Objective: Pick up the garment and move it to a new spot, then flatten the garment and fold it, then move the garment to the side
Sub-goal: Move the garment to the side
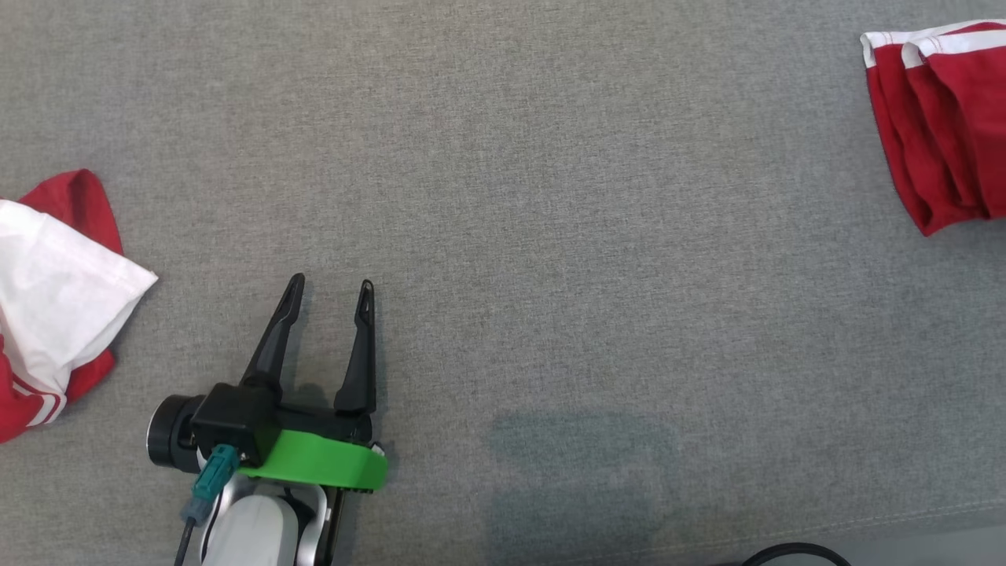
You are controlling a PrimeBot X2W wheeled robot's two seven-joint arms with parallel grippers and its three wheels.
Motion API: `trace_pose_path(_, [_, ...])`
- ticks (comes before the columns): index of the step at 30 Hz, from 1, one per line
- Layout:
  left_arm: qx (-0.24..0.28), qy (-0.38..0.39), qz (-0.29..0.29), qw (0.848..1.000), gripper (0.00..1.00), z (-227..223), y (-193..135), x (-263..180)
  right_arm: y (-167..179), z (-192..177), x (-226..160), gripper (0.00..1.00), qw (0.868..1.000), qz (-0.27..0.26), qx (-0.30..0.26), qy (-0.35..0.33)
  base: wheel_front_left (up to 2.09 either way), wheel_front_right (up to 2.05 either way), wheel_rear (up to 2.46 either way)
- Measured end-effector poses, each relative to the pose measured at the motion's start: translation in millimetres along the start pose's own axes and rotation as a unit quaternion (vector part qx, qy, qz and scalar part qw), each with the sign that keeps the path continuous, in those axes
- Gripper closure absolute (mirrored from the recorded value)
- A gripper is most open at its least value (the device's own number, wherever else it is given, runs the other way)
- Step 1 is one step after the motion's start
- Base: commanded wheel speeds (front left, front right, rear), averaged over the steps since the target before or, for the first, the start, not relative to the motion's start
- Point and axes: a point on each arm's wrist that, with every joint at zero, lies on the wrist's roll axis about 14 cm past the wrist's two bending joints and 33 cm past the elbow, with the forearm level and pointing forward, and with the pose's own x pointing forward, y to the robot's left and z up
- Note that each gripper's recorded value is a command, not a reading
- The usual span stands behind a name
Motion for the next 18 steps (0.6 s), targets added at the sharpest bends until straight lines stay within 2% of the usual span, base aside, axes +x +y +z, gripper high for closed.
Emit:
trace_pose_path(1, [0.001,0.001,0.004,1.0,0.0,-0.7,2.3,-1.1,-1.1,1.6,2.1,0.96,1.0,-0.004,-0.004,-0.006,0.0,0.0,0.0])
trace_pose_path(3, [0.002,0.002,0.008,1.0,0.0,-0.8,5.0,-2.3,-5.0,1.2,4.6,0.0,1.0,-0.014,-0.01,-0.01,0.0,0.0,0.0])
trace_pose_path(7, [0.002,-0.002,0.01,1.0,0.0,3.0,4.6,-4.6,2.8,1.2,3.5,0.0,0.999,-0.011,-0.022,-0.024,0.0,0.0,0.0])
trace_pose_path(11, [-0.001,-0.012,0.011,1.0,0.0,11.2,1.1,-9.1,4.7,27.0,-9.2,0.0,0.995,-0.008,-0.033,-0.09,0.0,0.0,0.0])
trace_pose_path(15, [-0.005,-0.019,0.017,1.0,0.0,18.8,-1.3,-20.1,19.8,48.6,-30.2,0.0,0.986,0.016,-0.046,-0.16,0.0,0.0,0.0])
trace_pose_path(18, [-0.008,-0.022,0.027,0.999,0.0,23.4,0.2,-33.5,30.4,60.3,-53.1,0.0,0.974,0.036,-0.059,-0.215,0.0,0.0,0.0])
